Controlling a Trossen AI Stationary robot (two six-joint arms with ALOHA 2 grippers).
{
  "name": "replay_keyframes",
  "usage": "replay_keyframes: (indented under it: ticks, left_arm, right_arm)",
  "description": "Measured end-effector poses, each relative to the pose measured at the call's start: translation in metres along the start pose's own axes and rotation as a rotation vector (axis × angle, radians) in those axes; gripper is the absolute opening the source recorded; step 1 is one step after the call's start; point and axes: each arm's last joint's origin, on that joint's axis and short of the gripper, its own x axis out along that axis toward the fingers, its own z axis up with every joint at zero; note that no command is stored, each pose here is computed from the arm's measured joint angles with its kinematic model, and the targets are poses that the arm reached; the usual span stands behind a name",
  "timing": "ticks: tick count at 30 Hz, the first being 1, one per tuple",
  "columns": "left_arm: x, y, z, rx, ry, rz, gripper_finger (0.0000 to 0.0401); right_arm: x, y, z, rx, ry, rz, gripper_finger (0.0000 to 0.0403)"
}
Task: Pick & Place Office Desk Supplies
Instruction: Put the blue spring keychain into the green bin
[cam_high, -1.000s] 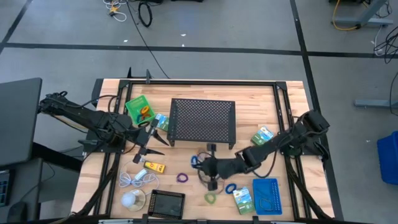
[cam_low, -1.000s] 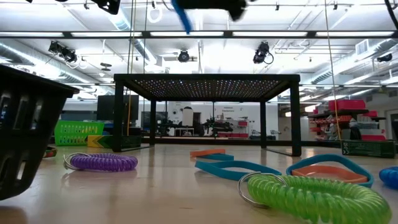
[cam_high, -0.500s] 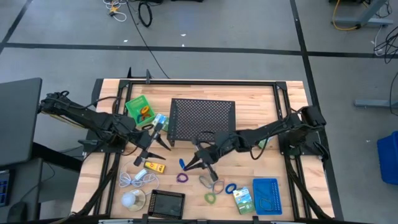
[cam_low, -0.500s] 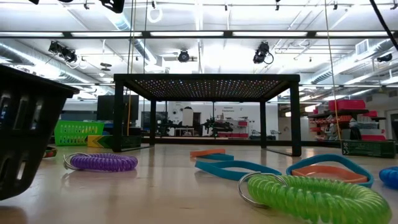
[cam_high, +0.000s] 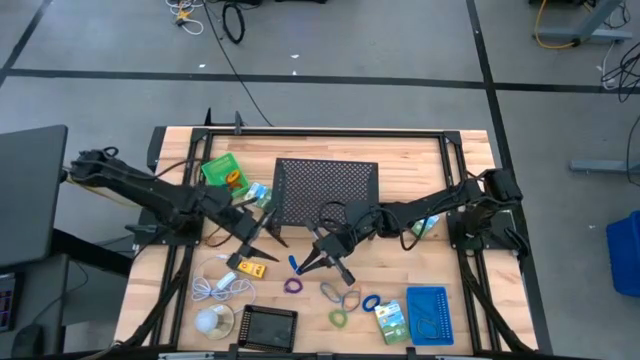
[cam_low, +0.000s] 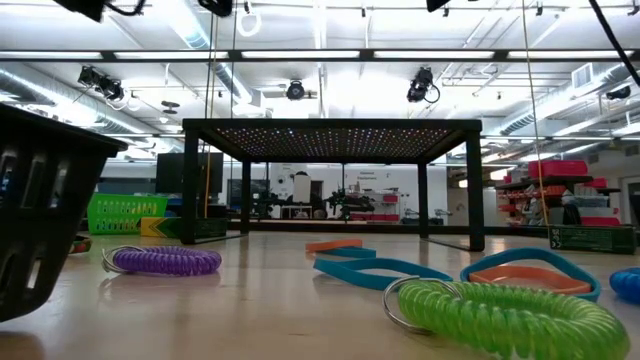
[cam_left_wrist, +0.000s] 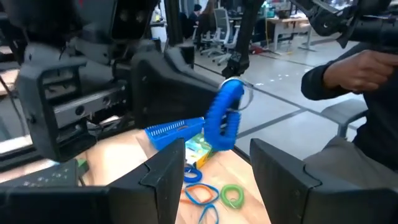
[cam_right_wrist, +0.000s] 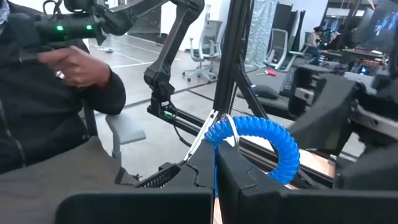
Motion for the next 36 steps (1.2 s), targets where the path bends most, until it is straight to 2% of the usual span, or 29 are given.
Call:
replay_keyframes:
  ticks: [7,15,21,28,33,36]
  left_arm:
    - [0.008,0.014,-0.005,-0.026,-0.055,-0.068,0.0187]
    - [0.009,0.013,-0.004,-0.032,-0.086,-0.163,0.0187]
    - [0.013,0.014,-0.004,-0.049,-0.106,-0.156,0.0187]
    - [0.028,0.021,-0.018,-0.076,-0.108,-0.147,0.0187]
    - [0.028,0.027,-0.020,-0.080,-0.113,-0.124,0.0187]
    - [0.027,0.028,-0.018,-0.079,-0.134,-0.146,0.0187]
  right_arm:
    - [0.000,0.000,-0.001,0.002,0.004,0.003,0.0000]
    - [-0.002,-0.005,-0.002,0.000,0.008,-0.010,0.0000]
    - [-0.004,-0.008,-0.002,0.000,0.005,-0.019,0.0000]
    - [-0.004,-0.008,-0.001,0.001,0.003,-0.020,0.0000]
    - [-0.003,-0.007,-0.001,0.008,0.000,-0.004,0.0000]
    - [-0.003,-0.007,-0.001,0.009,0.000,-0.003,0.0000]
